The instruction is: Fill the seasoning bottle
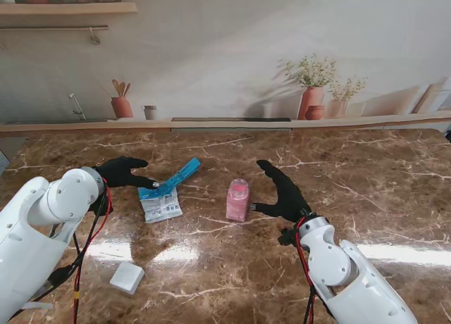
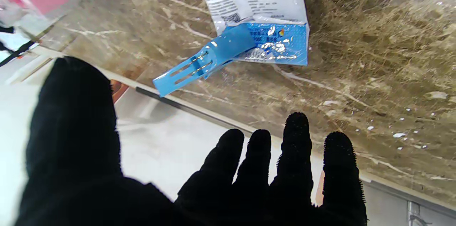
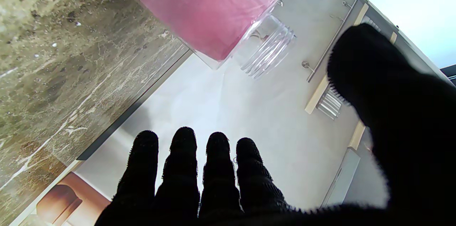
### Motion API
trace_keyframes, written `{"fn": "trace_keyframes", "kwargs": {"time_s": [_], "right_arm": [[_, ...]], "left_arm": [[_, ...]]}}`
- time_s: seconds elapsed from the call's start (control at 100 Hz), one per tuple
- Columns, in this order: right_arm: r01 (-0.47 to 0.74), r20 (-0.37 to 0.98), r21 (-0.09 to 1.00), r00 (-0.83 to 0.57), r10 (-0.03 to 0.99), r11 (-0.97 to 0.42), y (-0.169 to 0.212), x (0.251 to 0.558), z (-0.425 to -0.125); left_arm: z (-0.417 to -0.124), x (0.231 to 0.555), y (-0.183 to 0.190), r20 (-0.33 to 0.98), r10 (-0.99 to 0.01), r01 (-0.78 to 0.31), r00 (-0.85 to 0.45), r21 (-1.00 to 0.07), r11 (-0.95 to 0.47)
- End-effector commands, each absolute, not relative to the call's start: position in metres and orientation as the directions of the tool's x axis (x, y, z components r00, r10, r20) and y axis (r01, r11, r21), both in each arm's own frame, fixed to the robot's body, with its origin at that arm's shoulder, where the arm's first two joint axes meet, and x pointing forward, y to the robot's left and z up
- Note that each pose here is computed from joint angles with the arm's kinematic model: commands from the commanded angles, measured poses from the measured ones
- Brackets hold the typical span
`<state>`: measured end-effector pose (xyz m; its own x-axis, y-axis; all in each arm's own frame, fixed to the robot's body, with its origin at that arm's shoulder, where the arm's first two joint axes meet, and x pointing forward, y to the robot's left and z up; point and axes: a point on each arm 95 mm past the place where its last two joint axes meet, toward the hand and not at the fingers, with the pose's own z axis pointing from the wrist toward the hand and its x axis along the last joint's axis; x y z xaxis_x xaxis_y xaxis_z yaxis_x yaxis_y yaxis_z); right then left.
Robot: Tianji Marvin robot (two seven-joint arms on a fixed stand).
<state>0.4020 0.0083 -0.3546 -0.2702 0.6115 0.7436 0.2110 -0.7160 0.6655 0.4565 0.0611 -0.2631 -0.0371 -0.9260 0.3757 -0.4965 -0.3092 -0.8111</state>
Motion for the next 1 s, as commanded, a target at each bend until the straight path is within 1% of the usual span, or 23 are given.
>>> {"fn": "trace_keyframes", "kwargs": {"time_s": [0.0, 0.23, 0.34, 0.62, 0.99], "right_arm": [[0.228, 0.751, 0.658, -0.257, 0.608, -0.717, 0.009, 0.399, -0.36], [0.229, 0.755, 0.654, -0.252, 0.605, -0.721, 0.007, 0.397, -0.362], [0.23, 0.757, 0.652, -0.251, 0.603, -0.722, 0.008, 0.397, -0.363], [0.239, 0.761, 0.648, -0.252, 0.598, -0.723, 0.01, 0.396, -0.363], [0.252, 0.762, 0.647, -0.252, 0.596, -0.72, 0.013, 0.393, -0.364]], "left_arm": [[-0.27, 0.46, 0.063, 0.374, -0.927, -0.521, -0.006, -0.793, -0.316], [-0.294, 0.471, 0.064, 0.339, -0.935, -0.58, 0.106, -0.743, -0.335], [-0.304, 0.472, 0.064, 0.337, -0.931, -0.6, 0.138, -0.72, -0.35], [-0.32, 0.479, 0.061, 0.358, -0.914, -0.584, 0.191, -0.707, -0.399], [-0.339, 0.491, 0.054, 0.343, -0.907, -0.571, 0.242, -0.706, -0.419]]}}
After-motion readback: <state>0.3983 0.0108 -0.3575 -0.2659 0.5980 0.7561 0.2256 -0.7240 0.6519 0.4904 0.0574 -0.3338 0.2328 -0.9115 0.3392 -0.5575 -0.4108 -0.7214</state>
